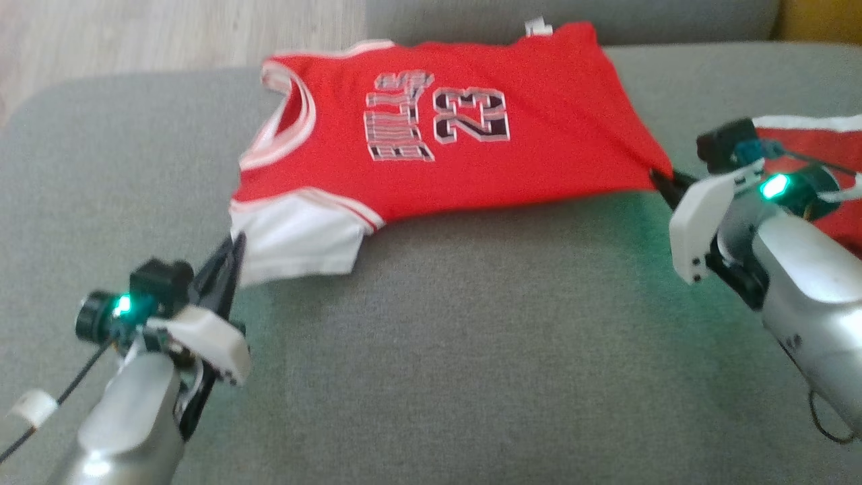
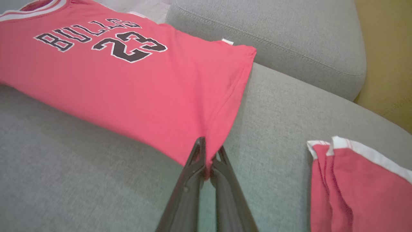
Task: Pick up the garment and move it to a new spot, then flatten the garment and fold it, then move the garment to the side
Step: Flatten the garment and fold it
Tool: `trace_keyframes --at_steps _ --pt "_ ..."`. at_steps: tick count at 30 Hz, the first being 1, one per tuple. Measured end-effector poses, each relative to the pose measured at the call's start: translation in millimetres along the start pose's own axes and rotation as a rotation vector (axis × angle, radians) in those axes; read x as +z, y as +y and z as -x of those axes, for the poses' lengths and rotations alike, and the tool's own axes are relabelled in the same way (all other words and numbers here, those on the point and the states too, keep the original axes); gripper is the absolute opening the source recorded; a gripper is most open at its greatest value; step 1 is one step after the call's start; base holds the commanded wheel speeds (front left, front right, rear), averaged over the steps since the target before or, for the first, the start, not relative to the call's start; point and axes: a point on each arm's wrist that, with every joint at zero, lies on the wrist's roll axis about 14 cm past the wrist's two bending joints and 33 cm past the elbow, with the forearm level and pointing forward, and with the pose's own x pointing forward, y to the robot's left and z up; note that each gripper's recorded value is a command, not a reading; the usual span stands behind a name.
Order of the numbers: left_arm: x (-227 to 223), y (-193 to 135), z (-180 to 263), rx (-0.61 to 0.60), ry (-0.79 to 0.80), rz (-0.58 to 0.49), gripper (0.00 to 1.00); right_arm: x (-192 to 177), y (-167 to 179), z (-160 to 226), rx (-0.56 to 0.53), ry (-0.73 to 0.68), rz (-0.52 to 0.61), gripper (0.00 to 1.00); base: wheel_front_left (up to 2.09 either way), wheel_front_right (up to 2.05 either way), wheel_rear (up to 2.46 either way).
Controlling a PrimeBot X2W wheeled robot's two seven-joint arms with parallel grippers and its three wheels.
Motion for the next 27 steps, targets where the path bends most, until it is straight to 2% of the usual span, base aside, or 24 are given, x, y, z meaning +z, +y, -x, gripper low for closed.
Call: trace_keyframes --at_steps 4,14,19,27 --pt "-3.4 -9.7 20.9 -0.031 0.017 0.004 0.0 -4.8 1.5 22.9 0.016 0.011 0.014 0.0 0.0 0.0 0.0" --pt "-16.2 -29.8 78.5 -0.086 0.074 0.008 0.0 -33.1 24.6 75.7 0.086 0.07 -0.032 0.0 0.0 0.0 0.0" --pt "-18.2 -52.9 103.7 -0.131 0.115 0.013 0.0 -44.5 31.2 97.8 0.118 0.073 -0.091 0.0 0.0 0.0 0.0" --pt "-10.4 -53.3 103.6 -0.129 0.142 -0.008 0.0 -50.7 28.8 94.7 0.127 0.09 -0.118 0.0 0.0 0.0 0.0"
